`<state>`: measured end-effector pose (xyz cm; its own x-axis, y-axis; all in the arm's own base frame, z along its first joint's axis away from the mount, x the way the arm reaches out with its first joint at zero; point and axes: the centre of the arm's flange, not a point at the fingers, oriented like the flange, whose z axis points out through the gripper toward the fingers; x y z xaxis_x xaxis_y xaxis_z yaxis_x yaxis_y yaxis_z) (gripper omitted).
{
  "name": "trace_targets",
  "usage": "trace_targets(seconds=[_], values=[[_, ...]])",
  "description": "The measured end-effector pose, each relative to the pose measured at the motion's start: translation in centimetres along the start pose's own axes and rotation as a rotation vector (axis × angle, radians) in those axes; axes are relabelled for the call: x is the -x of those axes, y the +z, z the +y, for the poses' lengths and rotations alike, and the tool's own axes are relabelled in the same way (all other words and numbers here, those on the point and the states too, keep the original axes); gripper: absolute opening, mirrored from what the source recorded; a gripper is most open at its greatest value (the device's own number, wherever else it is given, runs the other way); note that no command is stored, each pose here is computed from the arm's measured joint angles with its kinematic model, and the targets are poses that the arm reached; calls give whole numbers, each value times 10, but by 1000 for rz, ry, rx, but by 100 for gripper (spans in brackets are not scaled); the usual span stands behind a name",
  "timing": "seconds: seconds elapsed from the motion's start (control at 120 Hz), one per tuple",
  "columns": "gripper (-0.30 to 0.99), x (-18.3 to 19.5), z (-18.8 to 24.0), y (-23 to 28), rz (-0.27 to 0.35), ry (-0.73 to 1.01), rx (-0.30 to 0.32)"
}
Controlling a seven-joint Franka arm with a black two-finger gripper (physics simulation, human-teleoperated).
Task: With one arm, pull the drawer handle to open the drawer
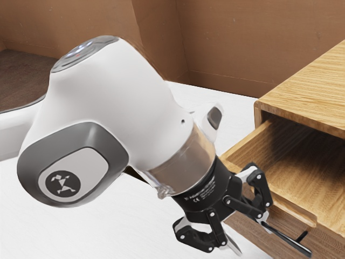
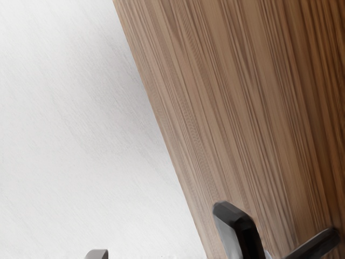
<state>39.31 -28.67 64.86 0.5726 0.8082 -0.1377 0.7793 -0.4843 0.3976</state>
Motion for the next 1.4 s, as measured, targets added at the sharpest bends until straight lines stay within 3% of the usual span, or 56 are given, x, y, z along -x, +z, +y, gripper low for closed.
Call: trace_targets(seconds=[0.625, 0.908, 1.075, 1.4], values=[[27, 29, -76, -28, -9, 10, 39], [27, 45, -86, -30, -28, 0, 53], [28, 65, -94, -33, -3, -5, 88], [27, 100, -122, -45, -62, -22, 81]])
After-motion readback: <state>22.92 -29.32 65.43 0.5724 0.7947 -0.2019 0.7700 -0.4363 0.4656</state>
